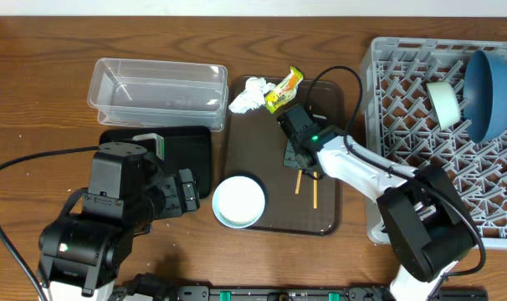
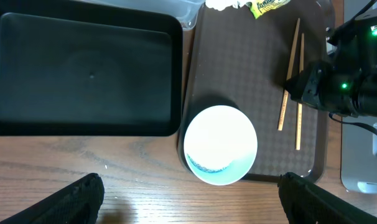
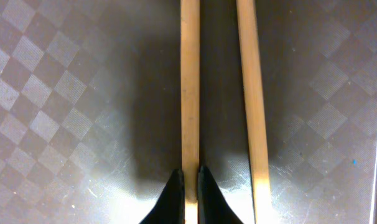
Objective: Sort waste into correct bins and load items into the dishwasher rack
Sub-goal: 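Grasp one wooden chopstick on the brown tray with the right gripper, then drop the chopstick into the rack's left edge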
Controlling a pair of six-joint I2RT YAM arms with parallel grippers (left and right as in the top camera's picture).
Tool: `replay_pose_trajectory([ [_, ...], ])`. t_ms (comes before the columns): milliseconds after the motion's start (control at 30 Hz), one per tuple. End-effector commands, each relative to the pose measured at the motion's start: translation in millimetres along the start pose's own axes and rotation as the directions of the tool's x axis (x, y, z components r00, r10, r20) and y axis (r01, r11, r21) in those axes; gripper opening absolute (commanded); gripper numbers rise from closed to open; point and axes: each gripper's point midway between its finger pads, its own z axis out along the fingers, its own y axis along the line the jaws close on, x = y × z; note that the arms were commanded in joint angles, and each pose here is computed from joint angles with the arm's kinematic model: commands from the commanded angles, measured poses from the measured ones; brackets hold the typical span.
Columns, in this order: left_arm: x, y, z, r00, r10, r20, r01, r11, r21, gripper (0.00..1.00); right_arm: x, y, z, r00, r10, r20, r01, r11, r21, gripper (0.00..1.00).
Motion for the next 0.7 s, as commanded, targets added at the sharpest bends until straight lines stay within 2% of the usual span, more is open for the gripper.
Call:
replay_pose_trajectory([
  [0, -4, 0, -4, 1.0, 0.0, 0.018, 0.0, 1.0, -0.003, 0.92, 4, -1, -1, 0.999, 0.013, -0.029, -0.013, 1.0, -0.012, 0.01],
  [100, -4, 0, -4, 1.0, 0.0, 0.018, 0.0, 1.0, -0.003, 0.92, -7, 7, -24, 0.997, -0.07, 0.02, 0.071, 0.996, -0.06, 0.01],
  [167, -4, 0, -4, 1.0, 0.0, 0.018, 0.0, 1.0, -0.003, 0.92, -18, 16, -54, 0.98, -0.177, 0.09, 0.187, 0.975, -0.118, 0.01],
  [233, -4, 0, -4, 1.0, 0.0, 0.018, 0.0, 1.0, -0.003, 0.92, -27, 17, -78, 0.963, -0.223, 0.152, 0.244, 0.961, -0.132, 0.01],
  [433, -4, 0, -4, 1.0, 0.0, 0.018, 0.0, 1.0, -0.003, 0.92, -75, -29, -157, 0.89, -0.248, 0.383, 0.276, 0.961, -0.02, 0.01],
  [533, -4, 0, -4, 1.0, 0.0, 0.018, 0.0, 1.0, -0.003, 0.92, -92, -61, -168, 0.867, -0.292, 0.404, 0.29, 0.955, 0.067, 0.01],
  [667, -4, 0, -4, 1.0, 0.0, 0.018, 0.0, 1.0, -0.003, 0.92, -104, -107, -156, 0.898, -0.259, 0.355, 0.229, 0.965, 0.126, 0.01],
])
